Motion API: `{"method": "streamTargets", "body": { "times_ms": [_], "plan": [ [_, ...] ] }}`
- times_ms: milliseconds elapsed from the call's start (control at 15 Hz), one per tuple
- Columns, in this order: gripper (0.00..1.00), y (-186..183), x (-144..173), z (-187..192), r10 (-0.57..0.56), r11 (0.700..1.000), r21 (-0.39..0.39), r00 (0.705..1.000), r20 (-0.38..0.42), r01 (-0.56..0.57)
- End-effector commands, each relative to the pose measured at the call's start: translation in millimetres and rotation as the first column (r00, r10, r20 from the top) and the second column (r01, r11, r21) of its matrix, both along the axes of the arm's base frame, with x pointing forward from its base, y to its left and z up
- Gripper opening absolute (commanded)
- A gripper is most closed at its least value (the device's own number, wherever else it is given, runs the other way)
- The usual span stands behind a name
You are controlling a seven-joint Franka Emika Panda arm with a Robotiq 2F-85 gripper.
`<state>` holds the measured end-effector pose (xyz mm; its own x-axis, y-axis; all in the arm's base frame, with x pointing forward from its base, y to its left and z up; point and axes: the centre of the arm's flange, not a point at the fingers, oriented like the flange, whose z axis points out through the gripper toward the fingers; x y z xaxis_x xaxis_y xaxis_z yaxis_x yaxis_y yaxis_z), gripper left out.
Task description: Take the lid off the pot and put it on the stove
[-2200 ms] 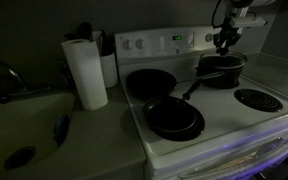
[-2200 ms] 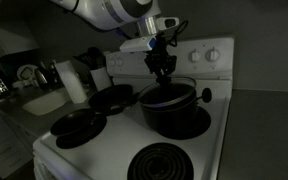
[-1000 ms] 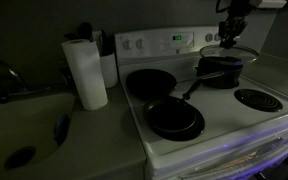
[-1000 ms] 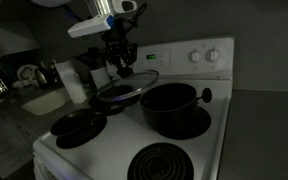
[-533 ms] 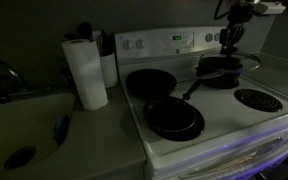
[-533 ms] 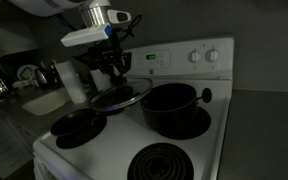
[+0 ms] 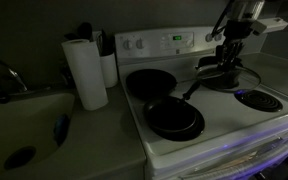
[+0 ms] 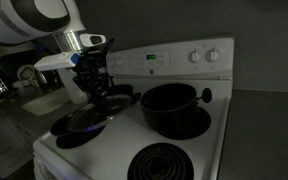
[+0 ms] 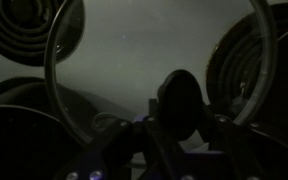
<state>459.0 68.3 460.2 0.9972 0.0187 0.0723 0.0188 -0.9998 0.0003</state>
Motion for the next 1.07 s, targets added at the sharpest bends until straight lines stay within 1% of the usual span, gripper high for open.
{"method": "streamTargets", "body": {
  "times_ms": [0, 200, 400, 533, 600, 800, 933, 1000],
  "plan": [
    [0.14, 21.0, -42.4, -10.2, -0.051, 0.999, -0.002, 0.998, 0.044, 0.051],
    [0.14, 29.2, -64.3, -24.6, -0.099, 0.995, -0.007, 0.994, 0.044, 0.100],
    [0.14, 21.4, -83.8, -40.6, -0.143, 0.990, 0.001, 0.987, 0.068, 0.143],
    [0.14, 7.5, -95.5, -54.0, -0.193, 0.980, 0.065, 0.975, 0.106, 0.187],
    [0.14, 1.5, -100.2, -61.0, -0.224, 0.971, 0.109, 0.966, 0.126, 0.211],
    [0.14, -12.2, -111.5, -81.9, -0.302, 0.944, 0.194, 0.936, 0.178, 0.268],
    [0.14, -16.7, -110.8, -89.8, -0.329, 0.932, 0.231, 0.917, 0.225, 0.278],
    [0.14, -15.6, -105.0, -85.7, -0.338, 0.929, 0.245, 0.908, 0.246, 0.279]
  ]
}}
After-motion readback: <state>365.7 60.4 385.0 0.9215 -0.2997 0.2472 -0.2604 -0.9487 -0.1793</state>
